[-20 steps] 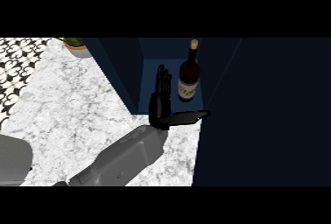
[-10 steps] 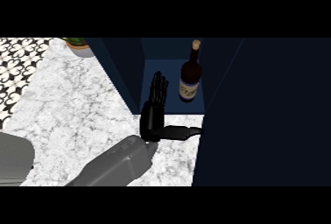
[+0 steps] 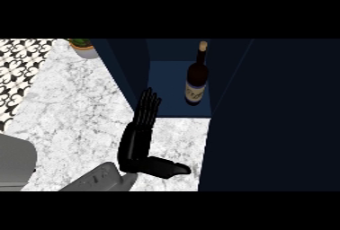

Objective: Pick up the wine, place it into the cabinet and close the cabinet

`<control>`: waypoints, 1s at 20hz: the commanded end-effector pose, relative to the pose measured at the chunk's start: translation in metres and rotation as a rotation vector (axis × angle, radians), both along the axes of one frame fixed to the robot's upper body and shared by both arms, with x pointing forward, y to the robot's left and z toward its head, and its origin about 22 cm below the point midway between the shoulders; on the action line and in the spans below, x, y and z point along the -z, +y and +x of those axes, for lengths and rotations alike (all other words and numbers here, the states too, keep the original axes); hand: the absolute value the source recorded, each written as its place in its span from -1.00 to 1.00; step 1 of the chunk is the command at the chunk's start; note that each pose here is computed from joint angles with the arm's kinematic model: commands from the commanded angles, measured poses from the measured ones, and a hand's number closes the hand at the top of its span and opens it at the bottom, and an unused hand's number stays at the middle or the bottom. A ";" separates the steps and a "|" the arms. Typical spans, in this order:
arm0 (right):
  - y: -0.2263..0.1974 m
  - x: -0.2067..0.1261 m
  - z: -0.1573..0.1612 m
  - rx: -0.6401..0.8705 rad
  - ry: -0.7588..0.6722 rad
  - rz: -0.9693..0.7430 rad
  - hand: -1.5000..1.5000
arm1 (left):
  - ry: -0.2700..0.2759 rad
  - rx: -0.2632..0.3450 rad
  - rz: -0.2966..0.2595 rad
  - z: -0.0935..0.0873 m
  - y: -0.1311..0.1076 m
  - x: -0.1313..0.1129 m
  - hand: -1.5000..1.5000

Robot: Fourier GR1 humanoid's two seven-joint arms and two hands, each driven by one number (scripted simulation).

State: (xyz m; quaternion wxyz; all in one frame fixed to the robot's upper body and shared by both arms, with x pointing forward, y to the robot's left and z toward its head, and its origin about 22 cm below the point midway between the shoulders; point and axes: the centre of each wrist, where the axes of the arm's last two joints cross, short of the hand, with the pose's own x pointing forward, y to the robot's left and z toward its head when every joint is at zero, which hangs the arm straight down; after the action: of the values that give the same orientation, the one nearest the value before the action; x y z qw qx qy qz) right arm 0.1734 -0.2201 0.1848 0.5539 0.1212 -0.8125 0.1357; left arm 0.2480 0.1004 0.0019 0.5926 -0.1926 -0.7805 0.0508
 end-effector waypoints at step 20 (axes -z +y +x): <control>0.049 -0.008 -0.052 -0.500 0.045 -0.095 1.00 | -0.025 0.053 -0.018 -0.092 0.162 -0.047 -1.00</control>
State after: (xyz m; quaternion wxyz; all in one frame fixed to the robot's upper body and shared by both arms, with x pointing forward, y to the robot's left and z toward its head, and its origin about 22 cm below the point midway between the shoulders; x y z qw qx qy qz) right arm 0.1524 -0.1785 0.1735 0.5545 0.2638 -0.7356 0.2862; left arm 0.1690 0.2360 0.0432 0.5826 -0.2224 -0.7809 0.0353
